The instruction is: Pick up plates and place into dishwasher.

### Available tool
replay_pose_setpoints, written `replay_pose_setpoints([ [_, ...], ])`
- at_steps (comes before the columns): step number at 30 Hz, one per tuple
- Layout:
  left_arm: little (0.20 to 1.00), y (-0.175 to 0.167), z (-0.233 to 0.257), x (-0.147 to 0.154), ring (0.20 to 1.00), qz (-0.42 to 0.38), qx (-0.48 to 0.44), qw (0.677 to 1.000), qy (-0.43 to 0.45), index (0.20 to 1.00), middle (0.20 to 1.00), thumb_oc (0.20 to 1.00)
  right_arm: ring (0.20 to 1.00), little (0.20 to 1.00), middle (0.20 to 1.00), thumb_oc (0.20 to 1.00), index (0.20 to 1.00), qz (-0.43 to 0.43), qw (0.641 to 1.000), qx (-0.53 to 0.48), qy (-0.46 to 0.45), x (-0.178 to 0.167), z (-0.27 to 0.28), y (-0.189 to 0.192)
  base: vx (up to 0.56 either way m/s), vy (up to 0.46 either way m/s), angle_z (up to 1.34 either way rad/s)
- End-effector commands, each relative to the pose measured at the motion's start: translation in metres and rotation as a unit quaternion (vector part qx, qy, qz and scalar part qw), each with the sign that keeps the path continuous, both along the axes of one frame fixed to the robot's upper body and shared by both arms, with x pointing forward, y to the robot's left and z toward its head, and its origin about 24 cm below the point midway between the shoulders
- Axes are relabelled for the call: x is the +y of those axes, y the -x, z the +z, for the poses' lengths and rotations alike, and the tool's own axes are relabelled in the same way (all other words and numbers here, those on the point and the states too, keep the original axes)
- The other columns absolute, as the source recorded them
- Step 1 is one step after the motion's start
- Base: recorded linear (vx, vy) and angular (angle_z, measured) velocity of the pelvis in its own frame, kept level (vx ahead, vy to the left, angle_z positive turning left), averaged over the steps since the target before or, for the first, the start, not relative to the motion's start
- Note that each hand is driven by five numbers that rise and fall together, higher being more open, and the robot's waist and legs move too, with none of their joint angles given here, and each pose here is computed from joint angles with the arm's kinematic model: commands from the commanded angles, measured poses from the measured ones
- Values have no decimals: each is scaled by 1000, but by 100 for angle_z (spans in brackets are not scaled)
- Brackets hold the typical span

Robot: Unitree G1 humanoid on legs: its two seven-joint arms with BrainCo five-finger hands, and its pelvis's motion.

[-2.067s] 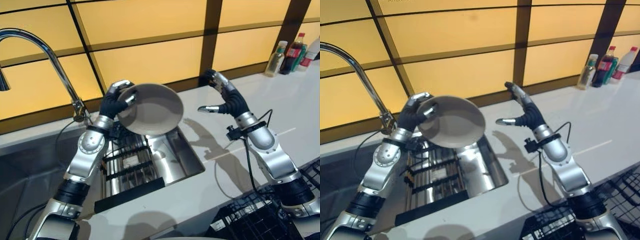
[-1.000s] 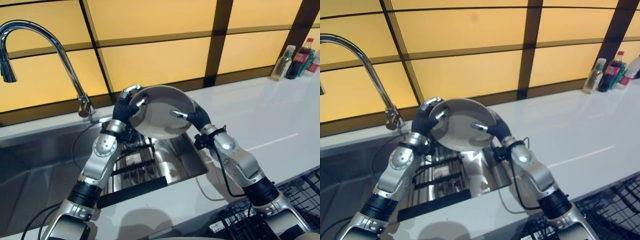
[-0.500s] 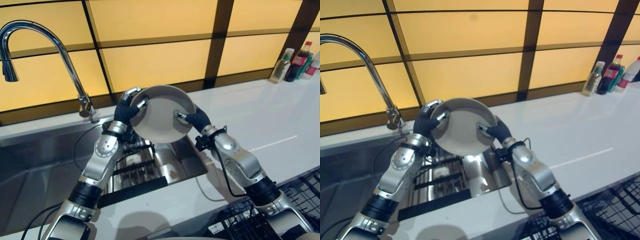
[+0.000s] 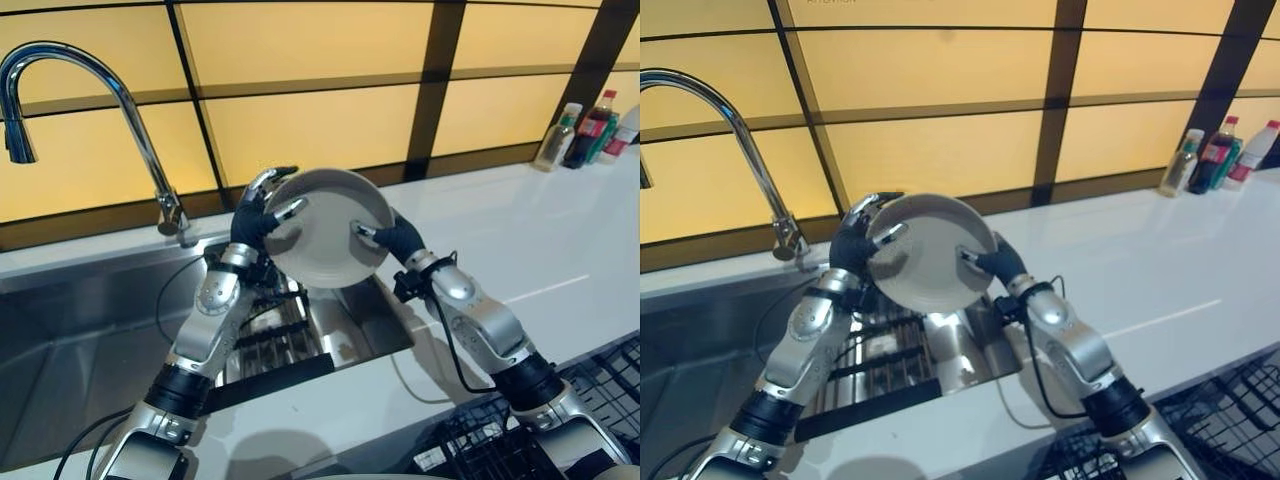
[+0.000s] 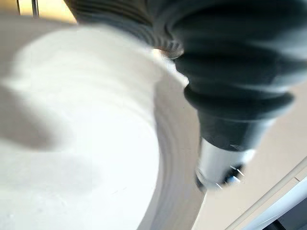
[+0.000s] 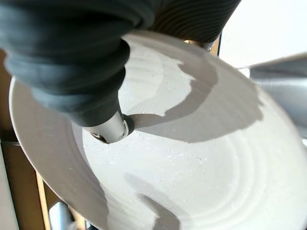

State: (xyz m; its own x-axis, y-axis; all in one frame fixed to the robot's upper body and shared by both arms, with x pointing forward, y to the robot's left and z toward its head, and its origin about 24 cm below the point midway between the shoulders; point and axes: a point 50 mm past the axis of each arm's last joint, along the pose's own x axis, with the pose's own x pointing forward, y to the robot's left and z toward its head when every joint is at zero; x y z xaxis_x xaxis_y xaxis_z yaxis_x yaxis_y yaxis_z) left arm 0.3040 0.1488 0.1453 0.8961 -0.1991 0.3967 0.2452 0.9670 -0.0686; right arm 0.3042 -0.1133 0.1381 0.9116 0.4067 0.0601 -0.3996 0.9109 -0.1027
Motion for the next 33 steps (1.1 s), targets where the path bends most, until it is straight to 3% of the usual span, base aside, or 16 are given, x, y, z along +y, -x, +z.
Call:
replay_pose_setpoints([
  [1,1000,-6,29,5,1000,16,-56,998,37,1000,1000,1000,200,200,200,200,200,-48,991,-125,0,-16,50,-9,-10,-34,-1],
  [13,1000,-1,29,60,1000,96,-45,992,74,1000,1000,1000,200,200,200,200,200,-266,929,-231,114,-117,99,-4,10,-57,-6],
  [21,1000,7,25,100,1000,146,-33,987,60,1000,1000,1000,200,200,200,200,200,-375,892,-205,145,-176,75,30,22,-89,-14],
  [33,1000,23,1,134,1000,221,-6,973,58,1000,1000,1000,200,200,200,200,200,-460,838,-149,252,-226,43,67,5,-31,-33],
])
